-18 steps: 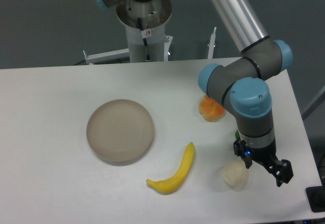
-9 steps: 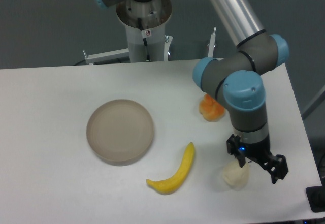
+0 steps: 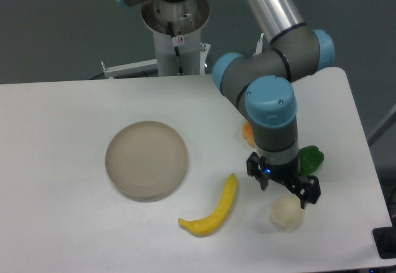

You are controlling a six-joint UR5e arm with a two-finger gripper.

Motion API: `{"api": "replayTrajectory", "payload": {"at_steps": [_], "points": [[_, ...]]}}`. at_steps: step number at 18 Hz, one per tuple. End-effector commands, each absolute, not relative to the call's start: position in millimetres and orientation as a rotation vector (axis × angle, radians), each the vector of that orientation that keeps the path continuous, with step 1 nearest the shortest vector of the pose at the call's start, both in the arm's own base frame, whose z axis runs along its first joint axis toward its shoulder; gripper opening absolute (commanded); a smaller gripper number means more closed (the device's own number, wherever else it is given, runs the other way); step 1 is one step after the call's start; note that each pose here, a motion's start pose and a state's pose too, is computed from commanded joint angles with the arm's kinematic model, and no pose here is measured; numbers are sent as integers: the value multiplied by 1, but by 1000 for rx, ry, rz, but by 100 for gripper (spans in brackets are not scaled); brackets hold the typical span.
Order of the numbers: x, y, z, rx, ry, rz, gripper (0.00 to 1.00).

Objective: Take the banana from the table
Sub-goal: 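Move the gripper over the yellow banana and lower it, then close the gripper on the middle of the yellow banana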

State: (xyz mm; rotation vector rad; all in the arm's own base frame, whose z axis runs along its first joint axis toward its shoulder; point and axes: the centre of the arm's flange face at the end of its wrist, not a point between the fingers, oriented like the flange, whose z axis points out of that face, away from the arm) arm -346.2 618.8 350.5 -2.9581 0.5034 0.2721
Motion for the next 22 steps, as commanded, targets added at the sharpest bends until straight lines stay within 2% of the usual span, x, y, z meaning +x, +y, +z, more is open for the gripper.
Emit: {"api": "replayTrajectory", "payload": {"at_steps": [2, 4, 13, 22], "points": [[-339, 629, 334, -2906, 414, 120, 100], [-326, 628, 308, -2932, 340, 75, 100], [-308, 630, 224, -2921, 360, 88, 100], [-302, 637, 188, -2962, 390, 121, 100]]}}
